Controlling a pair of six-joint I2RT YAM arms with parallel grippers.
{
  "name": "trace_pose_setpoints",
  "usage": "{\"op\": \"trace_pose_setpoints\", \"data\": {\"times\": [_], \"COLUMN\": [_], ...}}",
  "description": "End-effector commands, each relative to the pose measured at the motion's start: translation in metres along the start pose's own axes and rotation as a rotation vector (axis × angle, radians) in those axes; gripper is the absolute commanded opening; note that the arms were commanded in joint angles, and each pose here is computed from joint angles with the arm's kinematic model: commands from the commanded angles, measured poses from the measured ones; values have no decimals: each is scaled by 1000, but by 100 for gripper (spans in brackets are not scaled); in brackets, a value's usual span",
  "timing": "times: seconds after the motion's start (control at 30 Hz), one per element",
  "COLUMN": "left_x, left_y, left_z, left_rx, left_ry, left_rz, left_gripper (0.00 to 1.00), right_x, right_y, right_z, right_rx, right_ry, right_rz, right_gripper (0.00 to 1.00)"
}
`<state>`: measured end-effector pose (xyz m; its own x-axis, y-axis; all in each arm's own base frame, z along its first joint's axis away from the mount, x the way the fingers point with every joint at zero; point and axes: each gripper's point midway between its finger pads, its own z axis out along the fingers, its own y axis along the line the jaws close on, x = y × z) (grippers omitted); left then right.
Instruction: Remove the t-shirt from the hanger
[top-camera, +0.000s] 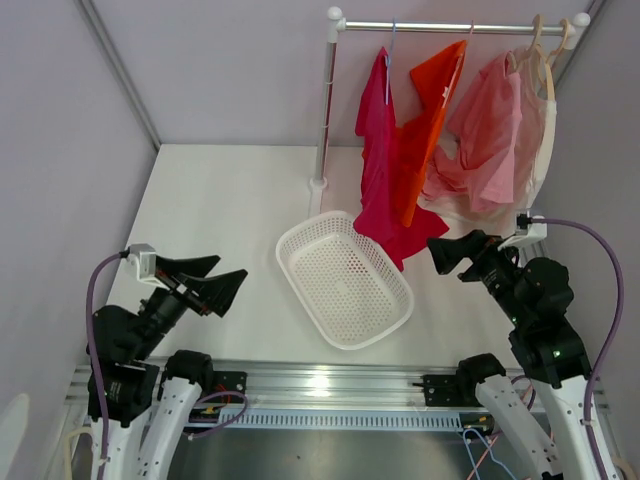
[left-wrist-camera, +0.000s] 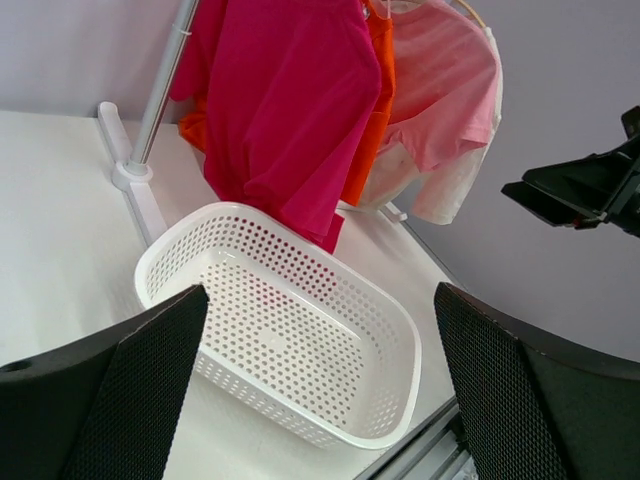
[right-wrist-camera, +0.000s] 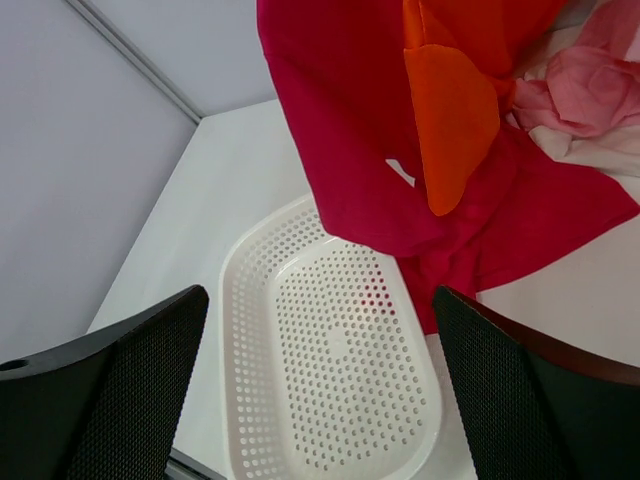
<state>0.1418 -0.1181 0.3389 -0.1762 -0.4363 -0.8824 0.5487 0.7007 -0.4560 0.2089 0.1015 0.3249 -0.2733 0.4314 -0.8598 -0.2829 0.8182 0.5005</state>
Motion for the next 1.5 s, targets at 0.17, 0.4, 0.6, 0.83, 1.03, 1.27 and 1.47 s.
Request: {"op": "trace_pose_setpoints", "data": {"times": [0.17, 0.4, 0.6, 0.83, 1.03, 1.27, 1.47], "left_x": [2, 3, 0, -6, -10, -13, -12], "left_y": [23, 25, 26, 29, 29, 31, 34], "left_z": [14, 13, 6, 1, -2, -2, -1], "left_rx": [-103, -111, -124, -154, -164, -174, -181], "left_ry": [55, 55, 27, 15, 3, -11, -9], "left_rz": [-7, 10, 52, 90, 112, 133, 138], "left_gripper": [100, 99, 100, 99, 100, 100, 99], "right_x": [-47, -158, -191, -198, -182, -172, -170], "right_y": [22, 53, 72, 78, 73, 61, 52], "right_z": [84, 214, 296, 352, 363, 362, 359], "right_rx": [-55, 26, 9, 3, 69, 244, 339], "right_ry": [-48, -183, -237, -271, -267, -290, -303], "right_rz": [-106, -224, -244, -232, -246, -369, -403], "right_gripper": [98, 99, 99, 87, 87, 56, 51]}}
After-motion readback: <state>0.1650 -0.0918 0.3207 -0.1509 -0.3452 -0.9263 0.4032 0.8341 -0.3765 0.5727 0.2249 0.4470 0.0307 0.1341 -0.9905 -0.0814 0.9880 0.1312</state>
